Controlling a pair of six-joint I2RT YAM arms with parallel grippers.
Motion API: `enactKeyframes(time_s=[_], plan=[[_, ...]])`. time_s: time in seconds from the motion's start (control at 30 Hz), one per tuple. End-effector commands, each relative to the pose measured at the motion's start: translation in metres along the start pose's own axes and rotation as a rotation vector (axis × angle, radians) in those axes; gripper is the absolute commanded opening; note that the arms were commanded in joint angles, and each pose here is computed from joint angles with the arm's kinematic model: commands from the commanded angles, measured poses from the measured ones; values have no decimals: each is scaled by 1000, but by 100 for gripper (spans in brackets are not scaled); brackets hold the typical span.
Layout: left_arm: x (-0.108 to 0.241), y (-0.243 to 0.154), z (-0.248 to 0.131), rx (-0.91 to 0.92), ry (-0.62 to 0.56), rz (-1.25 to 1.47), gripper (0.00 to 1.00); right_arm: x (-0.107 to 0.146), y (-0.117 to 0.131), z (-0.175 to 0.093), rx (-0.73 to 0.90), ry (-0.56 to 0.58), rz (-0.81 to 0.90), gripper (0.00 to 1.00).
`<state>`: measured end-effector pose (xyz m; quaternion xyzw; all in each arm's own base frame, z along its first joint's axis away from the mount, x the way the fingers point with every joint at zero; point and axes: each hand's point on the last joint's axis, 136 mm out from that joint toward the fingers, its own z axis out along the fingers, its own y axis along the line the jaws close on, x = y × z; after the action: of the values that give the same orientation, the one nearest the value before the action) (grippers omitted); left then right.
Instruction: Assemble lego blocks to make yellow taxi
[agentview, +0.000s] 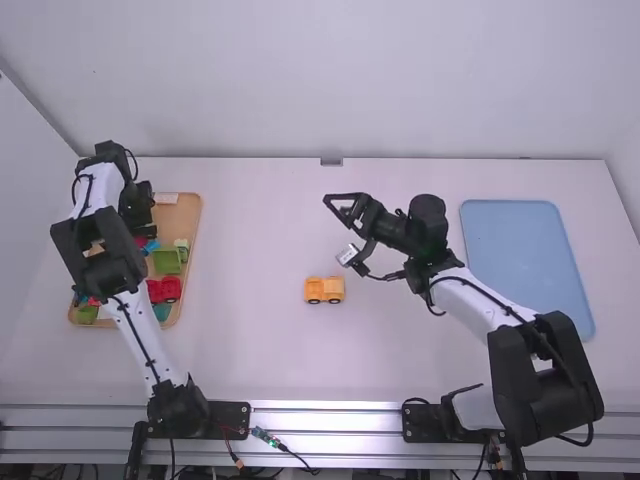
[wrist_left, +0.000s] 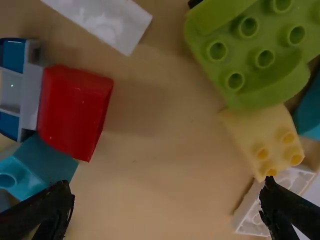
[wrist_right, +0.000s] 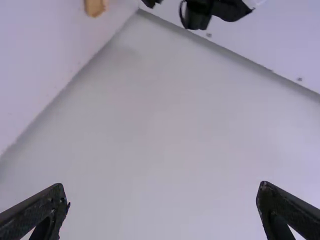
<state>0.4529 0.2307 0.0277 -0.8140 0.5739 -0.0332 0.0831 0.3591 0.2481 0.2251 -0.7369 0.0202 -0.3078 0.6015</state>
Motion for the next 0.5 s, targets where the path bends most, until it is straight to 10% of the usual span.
enactKeyframes(time_s=[0.0, 0.3, 0.47], plan=[[5, 3, 1, -12, 4, 42, 99, -8, -10, 1, 17, -30, 40, 100], [13, -3, 0, 8, -4, 110, 100, -35, 35, -4, -197, -43, 884, 100], [17, -5, 0, 16, -12, 122, 99, -11, 40, -7, -156, 135, 1607, 100]])
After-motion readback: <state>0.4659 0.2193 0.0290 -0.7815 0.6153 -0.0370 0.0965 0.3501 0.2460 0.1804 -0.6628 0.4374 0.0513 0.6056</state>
